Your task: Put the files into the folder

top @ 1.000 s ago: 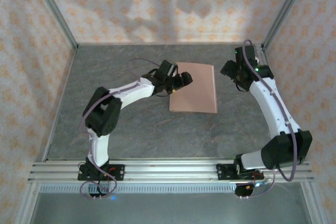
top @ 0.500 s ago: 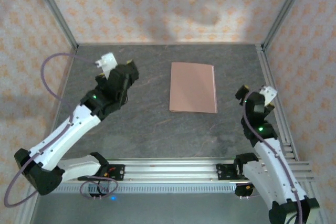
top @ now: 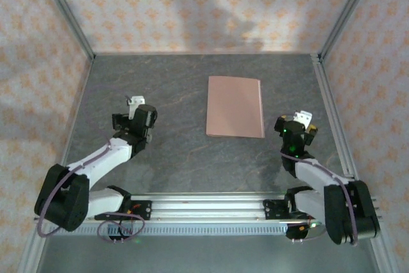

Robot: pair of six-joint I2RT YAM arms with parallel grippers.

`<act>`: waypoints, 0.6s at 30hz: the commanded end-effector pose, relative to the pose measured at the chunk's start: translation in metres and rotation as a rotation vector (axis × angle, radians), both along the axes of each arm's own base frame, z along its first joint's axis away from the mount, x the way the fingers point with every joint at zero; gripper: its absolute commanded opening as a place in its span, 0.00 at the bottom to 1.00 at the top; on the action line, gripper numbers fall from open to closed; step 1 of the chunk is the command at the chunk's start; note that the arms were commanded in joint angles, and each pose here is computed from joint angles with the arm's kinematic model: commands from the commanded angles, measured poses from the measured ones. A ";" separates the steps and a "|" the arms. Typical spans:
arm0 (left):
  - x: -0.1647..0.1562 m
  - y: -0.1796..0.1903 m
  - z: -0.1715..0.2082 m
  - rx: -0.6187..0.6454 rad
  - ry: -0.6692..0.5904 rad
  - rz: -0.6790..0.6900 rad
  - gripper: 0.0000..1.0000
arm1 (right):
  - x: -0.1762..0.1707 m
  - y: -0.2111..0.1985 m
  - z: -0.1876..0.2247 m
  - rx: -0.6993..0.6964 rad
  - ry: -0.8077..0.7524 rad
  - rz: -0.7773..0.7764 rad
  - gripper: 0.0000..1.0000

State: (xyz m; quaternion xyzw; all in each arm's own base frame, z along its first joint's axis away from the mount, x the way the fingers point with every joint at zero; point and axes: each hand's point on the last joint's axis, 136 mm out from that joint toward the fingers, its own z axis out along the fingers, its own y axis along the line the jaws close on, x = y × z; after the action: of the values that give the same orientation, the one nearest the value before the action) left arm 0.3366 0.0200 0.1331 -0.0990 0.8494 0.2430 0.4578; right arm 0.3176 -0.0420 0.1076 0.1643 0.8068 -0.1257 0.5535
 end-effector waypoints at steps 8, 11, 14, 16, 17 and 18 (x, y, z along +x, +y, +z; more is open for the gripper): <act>0.037 0.015 -0.016 -0.095 -0.100 -0.066 1.00 | 0.044 0.005 0.016 0.036 -0.141 0.062 1.00; 0.045 0.023 -0.014 -0.140 -0.183 -0.065 1.00 | 0.052 0.007 0.004 0.037 -0.121 0.075 1.00; 0.046 0.031 -0.030 -0.181 -0.224 -0.058 1.00 | 0.056 0.007 -0.007 0.030 -0.125 0.075 1.00; 0.042 0.029 -0.034 -0.181 -0.275 -0.079 1.00 | 0.059 0.008 -0.008 0.036 -0.090 0.075 1.00; 0.039 0.029 -0.031 -0.186 -0.276 -0.075 1.00 | 0.061 0.010 -0.010 0.038 -0.077 0.095 1.00; 0.038 0.029 -0.031 -0.190 -0.283 -0.074 1.00 | 0.062 0.011 -0.010 0.036 -0.085 0.104 1.00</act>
State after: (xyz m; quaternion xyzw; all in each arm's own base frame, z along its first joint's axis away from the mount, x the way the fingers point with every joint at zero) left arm 0.3673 0.0544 0.0793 -0.1352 0.8333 0.1579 0.5123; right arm 0.3643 -0.0340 0.0768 0.1440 0.8107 -0.0899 0.5603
